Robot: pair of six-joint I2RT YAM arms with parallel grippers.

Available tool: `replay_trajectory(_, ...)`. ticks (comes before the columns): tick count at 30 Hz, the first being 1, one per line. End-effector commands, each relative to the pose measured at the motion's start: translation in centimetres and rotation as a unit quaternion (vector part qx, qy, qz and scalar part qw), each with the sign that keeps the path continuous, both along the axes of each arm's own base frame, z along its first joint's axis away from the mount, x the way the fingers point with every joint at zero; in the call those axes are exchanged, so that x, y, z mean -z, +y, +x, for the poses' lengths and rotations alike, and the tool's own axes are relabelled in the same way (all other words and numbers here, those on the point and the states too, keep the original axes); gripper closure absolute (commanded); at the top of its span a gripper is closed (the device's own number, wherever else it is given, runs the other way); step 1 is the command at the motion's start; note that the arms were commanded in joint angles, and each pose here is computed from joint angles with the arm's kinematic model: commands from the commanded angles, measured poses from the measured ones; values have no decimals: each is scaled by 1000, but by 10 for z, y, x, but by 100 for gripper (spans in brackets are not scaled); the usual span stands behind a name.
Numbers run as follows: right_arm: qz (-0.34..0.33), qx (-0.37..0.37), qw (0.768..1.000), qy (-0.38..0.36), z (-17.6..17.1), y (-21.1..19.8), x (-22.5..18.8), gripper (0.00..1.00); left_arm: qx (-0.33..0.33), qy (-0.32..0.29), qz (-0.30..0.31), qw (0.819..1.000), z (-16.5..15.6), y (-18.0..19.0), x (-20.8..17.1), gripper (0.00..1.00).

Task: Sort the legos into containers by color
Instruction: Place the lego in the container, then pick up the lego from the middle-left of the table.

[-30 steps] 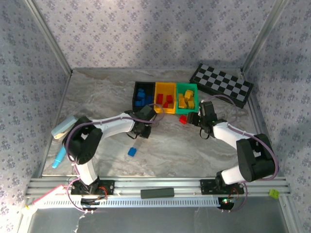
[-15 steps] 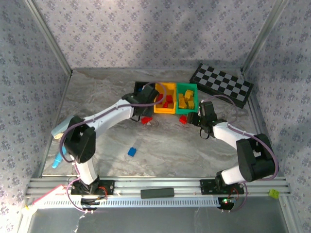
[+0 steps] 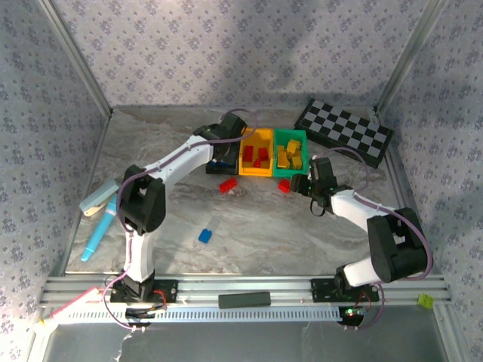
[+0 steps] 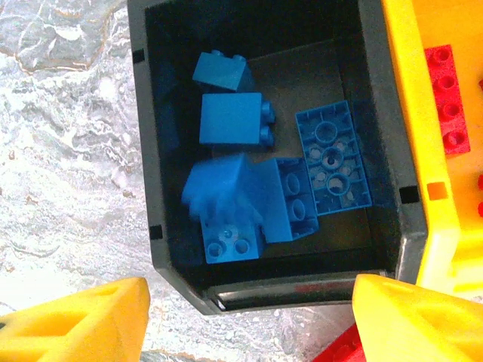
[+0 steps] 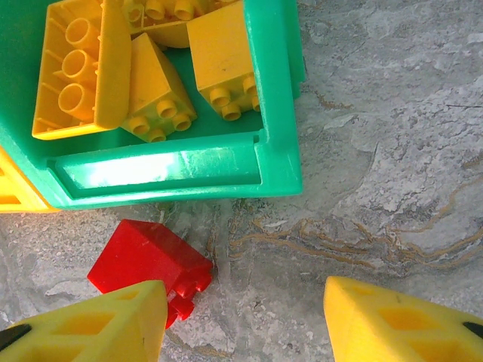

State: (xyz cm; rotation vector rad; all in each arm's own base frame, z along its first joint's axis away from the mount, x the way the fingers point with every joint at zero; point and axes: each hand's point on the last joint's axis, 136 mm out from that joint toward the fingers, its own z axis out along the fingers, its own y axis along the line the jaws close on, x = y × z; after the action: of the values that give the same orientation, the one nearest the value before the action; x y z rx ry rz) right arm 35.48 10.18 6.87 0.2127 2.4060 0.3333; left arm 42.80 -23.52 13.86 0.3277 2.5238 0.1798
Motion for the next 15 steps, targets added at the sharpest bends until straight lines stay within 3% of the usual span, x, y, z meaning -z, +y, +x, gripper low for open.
replay_trajectory(1, 3, 0, 1000, -11, 6, 3, -11, 41, -5, -7, -21, 1000, -19, 8, -15, 29)
replay_trajectory(15, 19, -9, 1000, -2, 1, 12, -6, 41, 5, 18, -90, 996, -126, 51, 9, 29)
